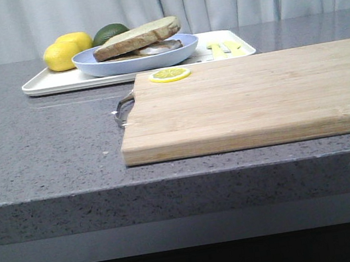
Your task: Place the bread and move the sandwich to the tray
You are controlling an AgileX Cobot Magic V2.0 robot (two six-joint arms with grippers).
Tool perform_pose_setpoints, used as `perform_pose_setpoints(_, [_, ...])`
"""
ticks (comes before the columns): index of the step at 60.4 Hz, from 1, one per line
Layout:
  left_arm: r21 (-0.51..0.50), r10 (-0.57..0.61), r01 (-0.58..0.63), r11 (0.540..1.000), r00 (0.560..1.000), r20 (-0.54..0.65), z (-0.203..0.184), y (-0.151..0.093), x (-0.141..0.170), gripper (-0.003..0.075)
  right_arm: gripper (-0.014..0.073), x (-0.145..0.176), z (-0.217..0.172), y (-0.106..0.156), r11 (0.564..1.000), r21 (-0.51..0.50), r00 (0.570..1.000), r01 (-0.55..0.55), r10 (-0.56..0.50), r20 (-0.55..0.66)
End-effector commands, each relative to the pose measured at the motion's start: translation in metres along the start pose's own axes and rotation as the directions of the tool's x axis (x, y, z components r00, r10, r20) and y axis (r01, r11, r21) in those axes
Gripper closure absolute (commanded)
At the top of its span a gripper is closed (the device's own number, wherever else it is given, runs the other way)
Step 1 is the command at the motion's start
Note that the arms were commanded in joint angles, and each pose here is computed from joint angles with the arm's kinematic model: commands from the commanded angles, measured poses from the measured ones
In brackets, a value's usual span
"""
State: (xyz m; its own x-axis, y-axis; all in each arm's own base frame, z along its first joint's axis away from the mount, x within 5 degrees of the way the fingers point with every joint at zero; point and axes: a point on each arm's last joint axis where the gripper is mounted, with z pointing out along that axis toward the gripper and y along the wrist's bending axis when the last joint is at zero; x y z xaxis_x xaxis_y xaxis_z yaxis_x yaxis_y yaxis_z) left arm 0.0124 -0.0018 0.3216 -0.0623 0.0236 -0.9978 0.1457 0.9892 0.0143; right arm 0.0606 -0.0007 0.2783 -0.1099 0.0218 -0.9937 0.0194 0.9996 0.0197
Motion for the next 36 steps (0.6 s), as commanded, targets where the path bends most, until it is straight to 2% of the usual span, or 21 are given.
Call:
perform_pose_setpoints(1, [0.003,-0.008,0.008,1.0,0.996,0.085,-0.001,0.0,-0.013,0.0739,0.0653,-0.016,-0.002,0.0,1.0,0.001,0.995,0.007,-0.007,0.098])
perform_pose_setpoints(25, [0.008,-0.016,0.016,1.0,0.995,0.098,0.0,-0.001,-0.014,0.0739,0.0653,-0.016,-0.002,0.0,1.0,0.001,0.995,0.007,-0.007,0.098])
perform_pose_setpoints(36, [-0.058,-0.01,0.023,0.998,0.975,0.221,0.004,0.0,-0.002,0.0739,0.0653,-0.016,-0.002,0.0,1.0,0.001,0.995,0.007,-0.007,0.098])
